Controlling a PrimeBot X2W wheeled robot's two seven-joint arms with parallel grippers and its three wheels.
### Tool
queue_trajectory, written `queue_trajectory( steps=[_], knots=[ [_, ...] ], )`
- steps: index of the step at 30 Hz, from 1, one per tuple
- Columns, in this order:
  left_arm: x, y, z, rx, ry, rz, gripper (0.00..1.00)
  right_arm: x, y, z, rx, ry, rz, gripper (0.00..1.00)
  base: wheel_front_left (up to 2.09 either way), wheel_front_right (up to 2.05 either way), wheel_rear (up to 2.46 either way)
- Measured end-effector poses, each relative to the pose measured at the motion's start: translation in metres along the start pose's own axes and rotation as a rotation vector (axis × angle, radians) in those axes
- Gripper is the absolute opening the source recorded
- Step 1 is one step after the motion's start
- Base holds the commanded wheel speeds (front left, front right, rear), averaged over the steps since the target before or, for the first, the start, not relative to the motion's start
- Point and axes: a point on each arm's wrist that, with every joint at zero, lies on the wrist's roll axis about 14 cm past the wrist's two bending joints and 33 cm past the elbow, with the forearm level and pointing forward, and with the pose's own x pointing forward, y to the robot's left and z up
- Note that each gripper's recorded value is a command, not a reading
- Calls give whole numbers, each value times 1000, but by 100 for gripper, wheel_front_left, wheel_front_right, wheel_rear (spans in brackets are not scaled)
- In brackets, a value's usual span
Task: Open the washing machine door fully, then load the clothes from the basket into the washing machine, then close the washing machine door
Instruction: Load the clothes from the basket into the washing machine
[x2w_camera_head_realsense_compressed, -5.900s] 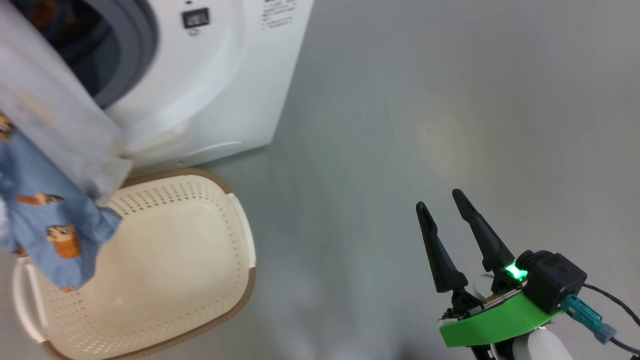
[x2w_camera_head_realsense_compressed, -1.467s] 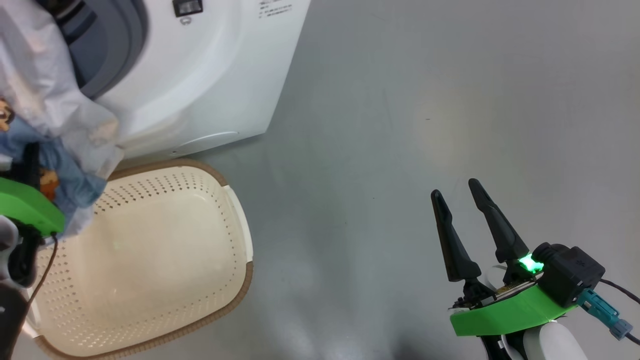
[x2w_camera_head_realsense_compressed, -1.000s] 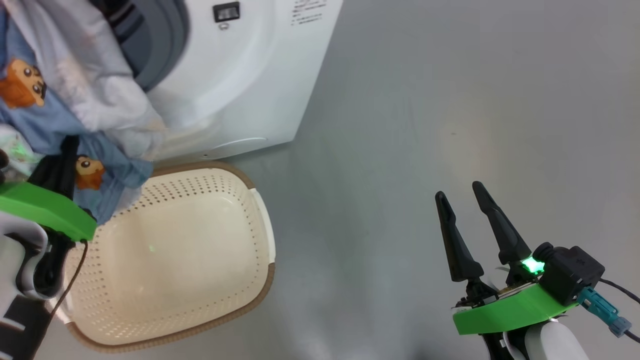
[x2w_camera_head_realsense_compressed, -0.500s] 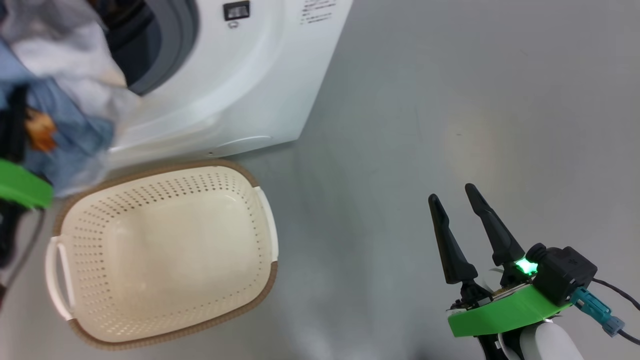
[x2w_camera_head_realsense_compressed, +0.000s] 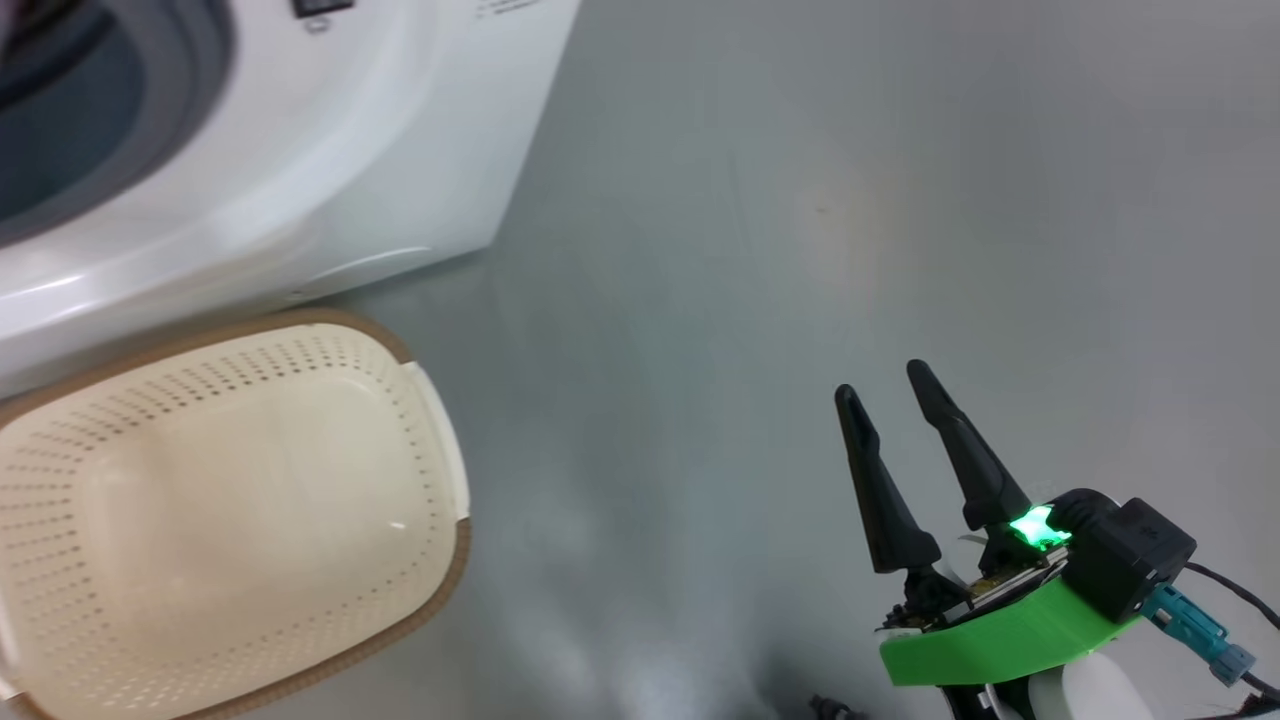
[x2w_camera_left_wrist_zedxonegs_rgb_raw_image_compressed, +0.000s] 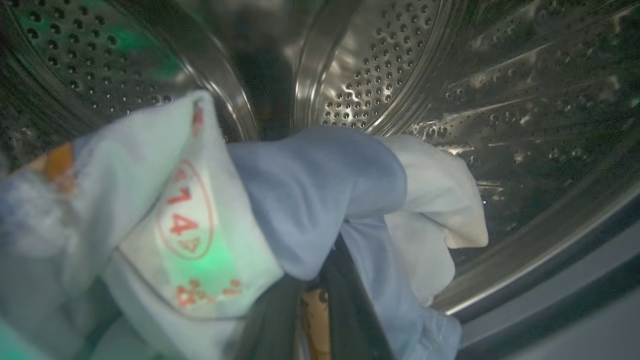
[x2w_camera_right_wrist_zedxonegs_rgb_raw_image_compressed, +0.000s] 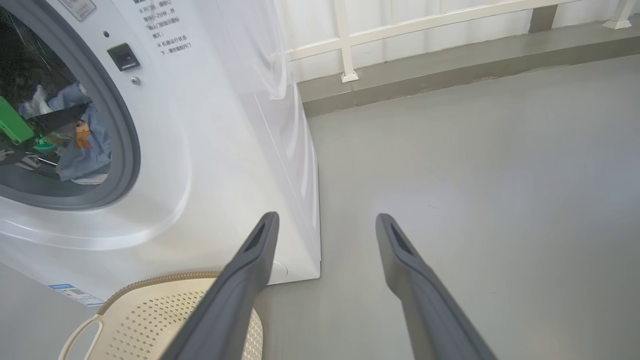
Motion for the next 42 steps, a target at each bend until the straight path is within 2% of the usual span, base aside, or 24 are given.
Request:
queue_trajectory(
  steps=[5, 9, 10, 11, 19, 27, 42],
  knots=[
    [23, -8, 18, 21, -94, -29, 0, -6, -8, -5, -6, 22, -32, 100, 0, 0, 0],
    [34, -12, 17, 36, -106, -43, 0, -8, -11, -6, -13, 28, -45, 100, 0, 0, 0],
    [35, -12, 13, 36, -98, -42, 40, -8, -11, -6, -14, 29, -46, 100, 0, 0, 0],
    [36, -11, 8, 39, -77, -40, 100, -8, -11, -6, -15, 31, -48, 100, 0, 0, 0],
    [31, -5, -11, 84, 24, -23, 100, -5, -6, -11, -3, 40, -31, 100, 0, 0, 0],
    [18, -13, -6, 24, 11, -20, 100, -1, 0, -10, 3, 30, -6, 100, 0, 0, 0],
    [-36, -28, 0, 12, -2, -39, 100, 5, 6, 7, 4, -30, 27, 100, 0, 0, 0]
  ],
)
